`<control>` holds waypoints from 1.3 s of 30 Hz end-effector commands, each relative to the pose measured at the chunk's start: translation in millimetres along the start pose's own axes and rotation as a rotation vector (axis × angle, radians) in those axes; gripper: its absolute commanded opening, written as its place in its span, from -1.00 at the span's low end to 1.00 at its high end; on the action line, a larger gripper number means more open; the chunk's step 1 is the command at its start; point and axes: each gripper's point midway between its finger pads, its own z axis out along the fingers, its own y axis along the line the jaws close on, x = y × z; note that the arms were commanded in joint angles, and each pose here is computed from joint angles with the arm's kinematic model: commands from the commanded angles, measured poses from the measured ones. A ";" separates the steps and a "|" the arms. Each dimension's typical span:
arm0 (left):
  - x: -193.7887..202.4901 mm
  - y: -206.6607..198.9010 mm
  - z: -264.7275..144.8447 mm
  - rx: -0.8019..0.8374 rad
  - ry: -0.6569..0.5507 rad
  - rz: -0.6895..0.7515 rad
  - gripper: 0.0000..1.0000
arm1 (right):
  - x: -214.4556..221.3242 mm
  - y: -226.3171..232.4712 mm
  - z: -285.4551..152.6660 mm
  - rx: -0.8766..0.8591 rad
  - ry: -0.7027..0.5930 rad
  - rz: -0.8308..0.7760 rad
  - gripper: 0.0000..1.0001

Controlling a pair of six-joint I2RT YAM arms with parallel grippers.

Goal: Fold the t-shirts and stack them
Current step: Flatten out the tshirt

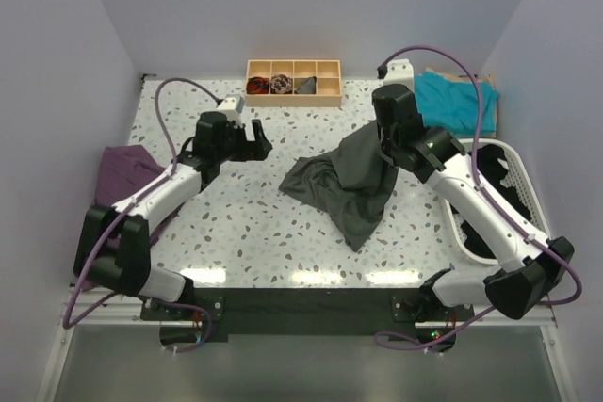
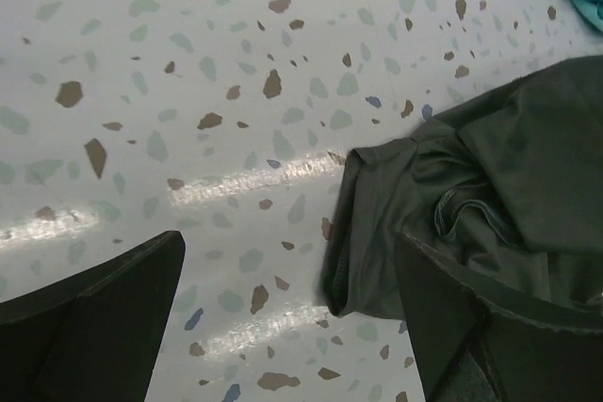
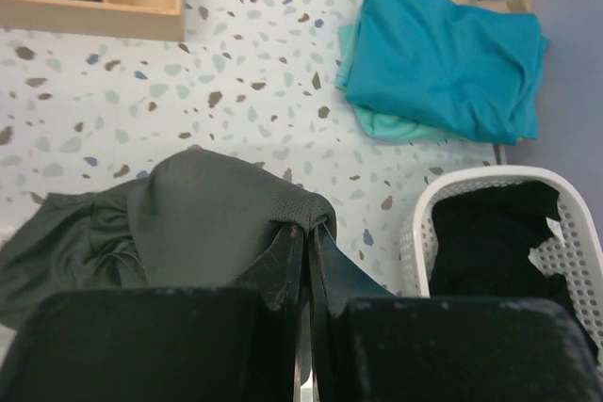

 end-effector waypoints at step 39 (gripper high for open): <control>82.5 -157.2 107.9 0.390 0.132 0.092 -0.39 | -84.9 -42.2 -107.0 -0.271 -0.282 0.148 -1.00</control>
